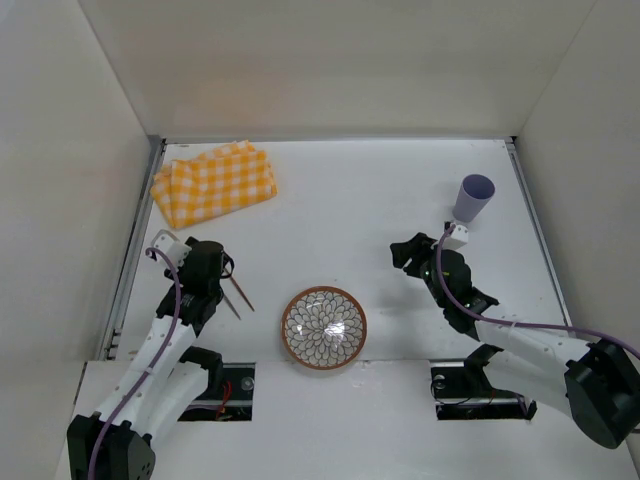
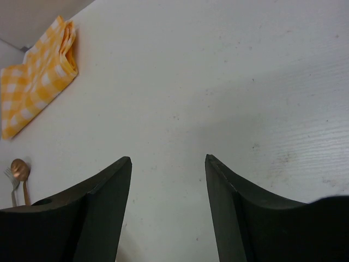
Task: Set the dinner table for one person
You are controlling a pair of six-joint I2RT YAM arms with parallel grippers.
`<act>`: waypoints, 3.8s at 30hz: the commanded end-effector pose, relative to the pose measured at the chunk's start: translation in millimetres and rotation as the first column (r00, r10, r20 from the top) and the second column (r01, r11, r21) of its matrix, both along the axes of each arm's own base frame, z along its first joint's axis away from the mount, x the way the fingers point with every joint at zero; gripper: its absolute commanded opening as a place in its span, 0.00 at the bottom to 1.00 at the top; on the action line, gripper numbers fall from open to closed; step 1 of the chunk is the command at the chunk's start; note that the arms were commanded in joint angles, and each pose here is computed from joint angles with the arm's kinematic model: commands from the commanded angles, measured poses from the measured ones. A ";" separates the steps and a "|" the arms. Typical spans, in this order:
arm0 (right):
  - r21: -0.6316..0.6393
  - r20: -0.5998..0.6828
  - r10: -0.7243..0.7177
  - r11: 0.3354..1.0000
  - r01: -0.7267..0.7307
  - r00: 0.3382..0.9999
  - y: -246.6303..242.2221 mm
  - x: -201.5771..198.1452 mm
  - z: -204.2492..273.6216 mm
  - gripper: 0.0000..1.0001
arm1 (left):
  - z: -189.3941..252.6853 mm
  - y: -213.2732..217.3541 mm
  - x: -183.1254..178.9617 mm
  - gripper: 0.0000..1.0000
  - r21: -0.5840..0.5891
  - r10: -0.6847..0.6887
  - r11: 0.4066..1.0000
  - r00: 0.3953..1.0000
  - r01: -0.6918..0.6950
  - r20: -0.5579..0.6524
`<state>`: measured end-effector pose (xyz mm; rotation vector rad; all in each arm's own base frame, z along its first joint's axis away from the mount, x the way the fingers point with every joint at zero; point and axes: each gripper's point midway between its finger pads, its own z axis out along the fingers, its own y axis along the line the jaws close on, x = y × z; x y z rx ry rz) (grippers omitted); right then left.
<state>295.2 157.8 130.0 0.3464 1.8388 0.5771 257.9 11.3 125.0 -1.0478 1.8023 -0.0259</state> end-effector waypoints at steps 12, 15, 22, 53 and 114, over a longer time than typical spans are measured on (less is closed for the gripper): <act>0.059 0.069 -0.001 0.998 -0.003 0.998 4.3 6.1 27.2 0.59 | 13.1 2.0 31.9 0.53 0.026 0.003 1.000 0.998 -0.004 0.066; 0.055 0.073 0.000 0.998 -0.004 0.997 5.2 7.7 28.5 0.32 | 15.4 4.0 45.9 0.53 0.020 0.019 1.000 0.995 -0.021 0.097; 0.014 0.010 0.027 1.000 -0.027 1.000 17.1 7.6 17.0 0.06 | 23.8 8.3 101.8 0.24 -0.031 -0.005 0.999 0.985 0.011 0.172; 0.021 0.022 0.067 0.997 -0.068 0.997 30.6 5.1 15.5 0.61 | -90.6 127.9 199.5 0.29 -0.180 0.243 0.952 0.969 -0.248 -0.049; 0.011 0.012 0.018 1.000 -0.019 1.000 9.6 13.2 10.0 0.63 | -32.6 -211.0 248.0 0.51 -0.372 -0.366 0.838 0.917 0.400 0.161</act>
